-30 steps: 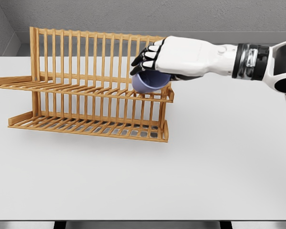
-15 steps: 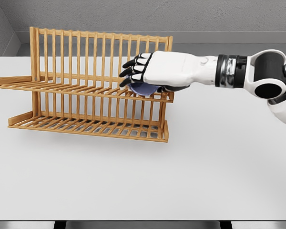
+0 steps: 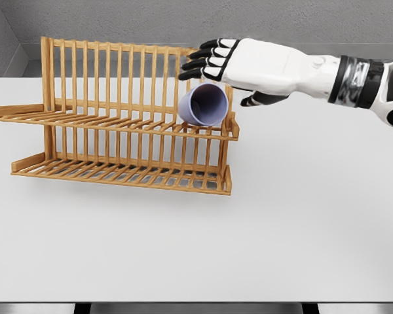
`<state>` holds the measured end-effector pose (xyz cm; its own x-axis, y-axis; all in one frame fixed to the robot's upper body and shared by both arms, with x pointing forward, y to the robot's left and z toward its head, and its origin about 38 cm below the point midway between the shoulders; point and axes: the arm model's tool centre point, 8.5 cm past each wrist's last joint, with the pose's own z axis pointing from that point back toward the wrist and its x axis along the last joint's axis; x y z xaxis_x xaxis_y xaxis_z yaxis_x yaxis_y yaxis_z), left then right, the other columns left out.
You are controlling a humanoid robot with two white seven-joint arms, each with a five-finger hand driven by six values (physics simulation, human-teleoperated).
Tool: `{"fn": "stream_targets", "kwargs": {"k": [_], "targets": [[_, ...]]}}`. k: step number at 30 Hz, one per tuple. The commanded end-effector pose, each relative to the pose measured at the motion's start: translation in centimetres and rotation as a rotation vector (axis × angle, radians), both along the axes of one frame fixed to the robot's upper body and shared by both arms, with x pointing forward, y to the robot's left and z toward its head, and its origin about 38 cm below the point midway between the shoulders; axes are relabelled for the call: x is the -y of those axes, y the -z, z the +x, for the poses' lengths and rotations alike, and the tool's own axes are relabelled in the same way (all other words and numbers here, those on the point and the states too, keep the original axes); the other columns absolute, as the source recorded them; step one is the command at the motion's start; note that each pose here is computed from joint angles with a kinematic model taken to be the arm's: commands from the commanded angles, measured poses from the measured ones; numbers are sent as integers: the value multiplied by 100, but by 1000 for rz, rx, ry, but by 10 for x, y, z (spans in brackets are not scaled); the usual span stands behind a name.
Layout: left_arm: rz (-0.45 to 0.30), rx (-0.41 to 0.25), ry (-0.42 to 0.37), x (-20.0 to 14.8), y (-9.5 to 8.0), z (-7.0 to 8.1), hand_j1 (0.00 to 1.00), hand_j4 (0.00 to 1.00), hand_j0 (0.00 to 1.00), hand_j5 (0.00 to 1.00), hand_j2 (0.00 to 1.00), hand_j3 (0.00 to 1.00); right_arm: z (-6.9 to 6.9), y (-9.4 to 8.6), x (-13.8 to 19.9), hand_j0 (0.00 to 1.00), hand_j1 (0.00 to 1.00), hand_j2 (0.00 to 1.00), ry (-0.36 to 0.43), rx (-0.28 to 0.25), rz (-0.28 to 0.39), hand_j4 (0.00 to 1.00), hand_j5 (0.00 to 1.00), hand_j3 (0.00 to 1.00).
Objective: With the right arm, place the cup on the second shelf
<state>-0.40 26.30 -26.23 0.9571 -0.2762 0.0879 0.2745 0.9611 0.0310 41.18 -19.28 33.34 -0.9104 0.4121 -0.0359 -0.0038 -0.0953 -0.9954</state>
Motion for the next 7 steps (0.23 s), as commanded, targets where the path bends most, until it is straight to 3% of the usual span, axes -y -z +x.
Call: {"fn": "stream_targets", "kwargs": {"k": [1,3,4,7], "targets": [[-1,1,0,0,0,0,100,100,100,100,100,100,-6,-58,82,100,100,100,172,176,160,100,100,100],[-1,-1,0,0,0,0,100,100,100,100,100,100,-20,-49,127,100,100,100,244,203,190,100,100,100],[-1,-1,0,0,0,0,100,100,100,100,100,100,-29,-38,151,100,100,100,308,189,212,100,100,100],[-1,-1,0,0,0,0,100,100,100,100,100,100,-37,12,161,100,100,100,348,65,199,100,100,100]]}}
